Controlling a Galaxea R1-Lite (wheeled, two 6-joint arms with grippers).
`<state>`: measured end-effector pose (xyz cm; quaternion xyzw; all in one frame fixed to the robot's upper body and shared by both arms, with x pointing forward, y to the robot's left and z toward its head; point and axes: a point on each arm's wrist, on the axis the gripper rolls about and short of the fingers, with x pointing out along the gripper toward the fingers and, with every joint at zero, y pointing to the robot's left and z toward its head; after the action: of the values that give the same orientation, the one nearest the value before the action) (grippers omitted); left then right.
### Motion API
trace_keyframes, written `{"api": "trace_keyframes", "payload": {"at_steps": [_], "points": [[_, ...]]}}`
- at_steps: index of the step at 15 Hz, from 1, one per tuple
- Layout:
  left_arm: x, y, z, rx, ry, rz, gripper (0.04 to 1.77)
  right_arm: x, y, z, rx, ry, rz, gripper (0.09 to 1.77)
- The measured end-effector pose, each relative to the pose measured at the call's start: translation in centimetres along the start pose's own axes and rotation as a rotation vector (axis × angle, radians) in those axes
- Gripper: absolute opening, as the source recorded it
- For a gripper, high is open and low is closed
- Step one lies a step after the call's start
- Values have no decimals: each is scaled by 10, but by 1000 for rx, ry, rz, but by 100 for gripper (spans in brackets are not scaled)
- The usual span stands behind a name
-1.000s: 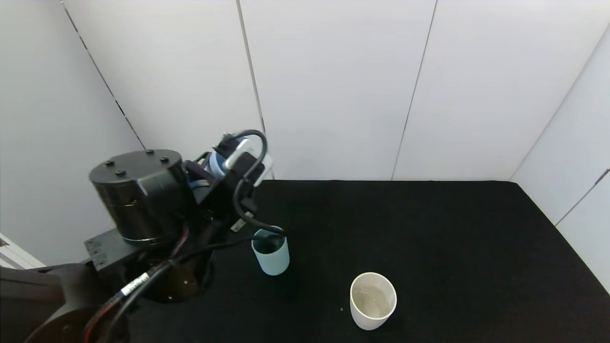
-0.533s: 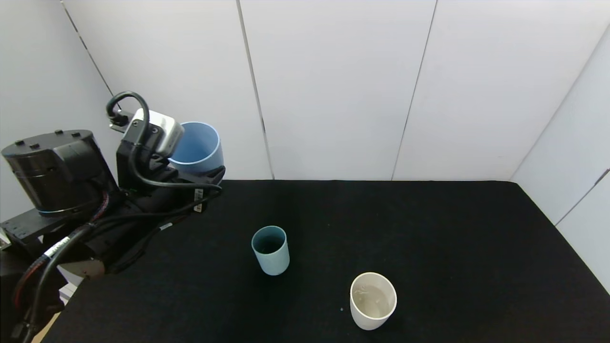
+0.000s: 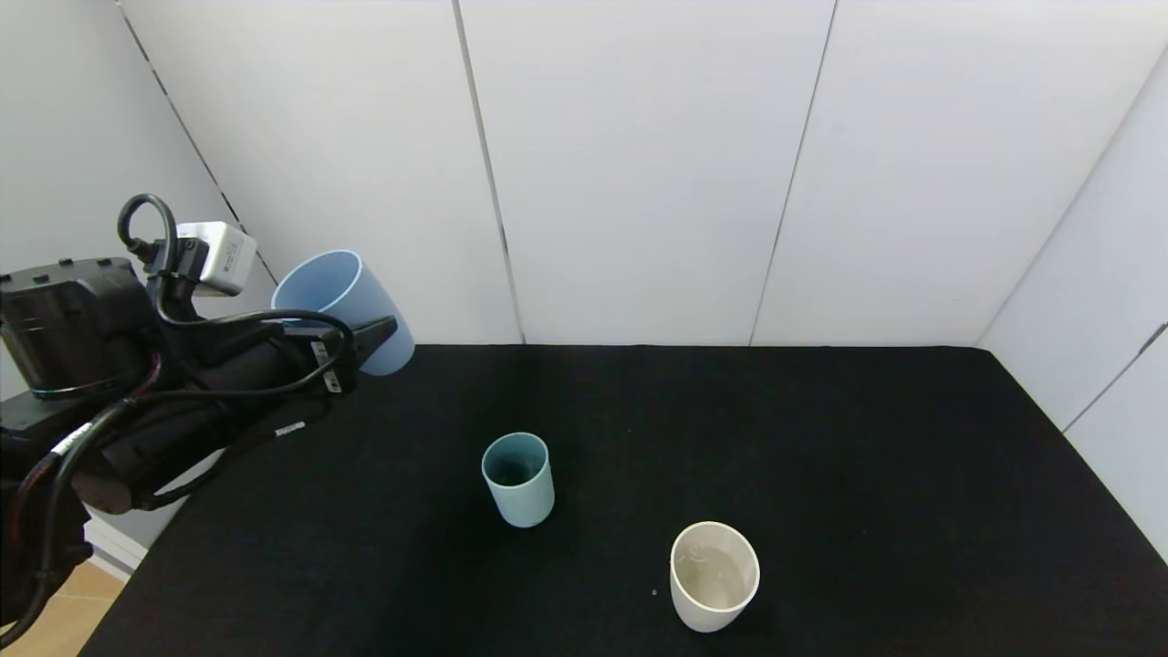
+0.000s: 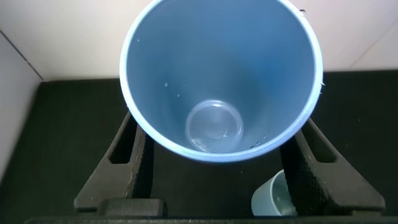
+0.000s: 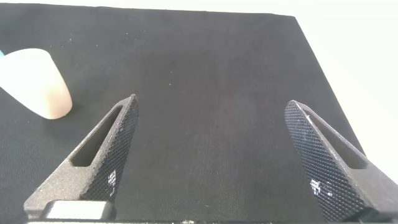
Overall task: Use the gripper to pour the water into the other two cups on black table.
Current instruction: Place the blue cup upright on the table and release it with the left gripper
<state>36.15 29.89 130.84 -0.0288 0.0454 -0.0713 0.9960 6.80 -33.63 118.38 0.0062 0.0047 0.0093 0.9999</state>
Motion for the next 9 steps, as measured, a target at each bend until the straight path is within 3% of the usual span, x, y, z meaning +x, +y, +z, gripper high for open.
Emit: {"api": "trace_keyframes", "payload": {"at_steps": [5,9], "points": [[44,24,-37,-13,117,62,119,0,0,0,0,0,0,171],[73,28,-78,-8,190,71,119,0,0,0,0,0,0,171]]}}
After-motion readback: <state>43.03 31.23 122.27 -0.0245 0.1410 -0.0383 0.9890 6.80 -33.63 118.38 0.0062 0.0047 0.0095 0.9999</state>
